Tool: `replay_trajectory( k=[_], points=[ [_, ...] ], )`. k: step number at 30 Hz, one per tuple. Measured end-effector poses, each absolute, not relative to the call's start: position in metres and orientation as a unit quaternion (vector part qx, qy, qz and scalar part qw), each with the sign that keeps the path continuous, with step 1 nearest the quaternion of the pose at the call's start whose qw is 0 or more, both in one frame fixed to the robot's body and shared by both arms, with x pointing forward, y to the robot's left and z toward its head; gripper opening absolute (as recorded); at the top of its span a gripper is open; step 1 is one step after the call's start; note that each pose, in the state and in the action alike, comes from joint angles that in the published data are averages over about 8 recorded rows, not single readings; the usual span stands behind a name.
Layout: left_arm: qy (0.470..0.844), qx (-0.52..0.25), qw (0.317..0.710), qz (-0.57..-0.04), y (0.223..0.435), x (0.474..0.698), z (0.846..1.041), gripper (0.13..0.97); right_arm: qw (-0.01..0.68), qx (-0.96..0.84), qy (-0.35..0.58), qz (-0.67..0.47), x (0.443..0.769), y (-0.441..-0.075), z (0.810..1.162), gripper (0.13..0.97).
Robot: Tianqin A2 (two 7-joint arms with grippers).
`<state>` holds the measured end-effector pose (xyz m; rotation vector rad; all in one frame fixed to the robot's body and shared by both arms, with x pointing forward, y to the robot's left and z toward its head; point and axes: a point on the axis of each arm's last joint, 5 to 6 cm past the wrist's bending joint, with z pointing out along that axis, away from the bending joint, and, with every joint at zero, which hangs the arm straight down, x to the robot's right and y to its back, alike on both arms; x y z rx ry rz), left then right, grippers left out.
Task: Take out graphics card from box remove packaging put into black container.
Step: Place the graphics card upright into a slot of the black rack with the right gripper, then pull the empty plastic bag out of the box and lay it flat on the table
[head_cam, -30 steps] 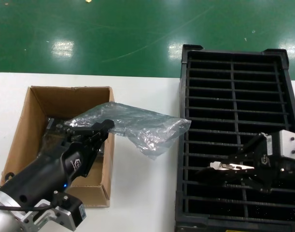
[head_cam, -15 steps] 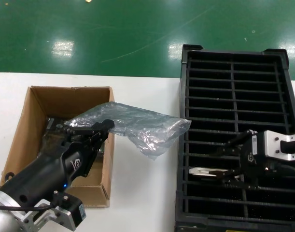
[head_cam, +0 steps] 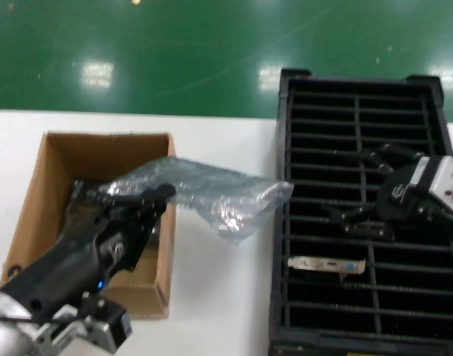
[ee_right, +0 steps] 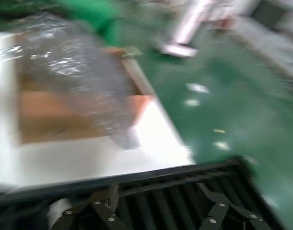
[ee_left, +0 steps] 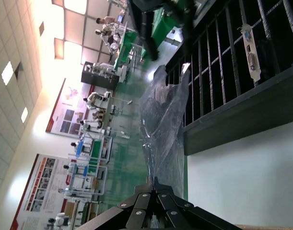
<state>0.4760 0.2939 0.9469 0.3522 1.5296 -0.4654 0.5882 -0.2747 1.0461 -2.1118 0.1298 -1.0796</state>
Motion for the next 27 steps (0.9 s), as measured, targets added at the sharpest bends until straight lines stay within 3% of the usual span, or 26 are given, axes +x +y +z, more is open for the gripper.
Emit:
replay_trajectory(
  k=[2, 6, 9, 14, 18, 23, 27],
  points=[
    [0.682, 0.157, 0.683, -0.208, 0.294, 0.476, 0.947, 0.14, 0.396, -0.797, 0.094, -0.445, 0.586, -0.277, 1.04, 0.55],
    [0.682, 0.157, 0.683, -0.208, 0.294, 0.476, 0.947, 0.14, 0.435, -0.732, 0.184, -0.492, 0.579, -0.282, 1.023, 0.55],
    [0.682, 0.157, 0.683, -0.208, 0.294, 0.476, 0.947, 0.14, 0.449, -0.689, 0.236, -0.518, 0.574, -0.286, 1.011, 0.625],
    [0.684, 0.155, 0.681, -0.21, 0.293, 0.476, 0.947, 0.14, 0.453, -0.658, 0.27, -0.538, 0.57, -0.289, 1.001, 0.751],
    [0.69, 0.147, 0.673, -0.222, 0.289, 0.476, 0.947, 0.14, 0.453, -0.656, 0.272, -0.539, 0.57, -0.289, 1.001, 0.801],
    [0.697, 0.116, 0.656, -0.266, 0.282, 0.476, 0.954, 0.14, 0.453, -0.657, 0.272, -0.538, 0.57, -0.289, 1.001, 0.886],
    [0.693, 0.07, 0.637, -0.331, 0.279, 0.478, 0.965, 0.14, 0.453, -0.657, 0.272, -0.538, 0.57, -0.289, 1.001, 0.912]
  ],
)
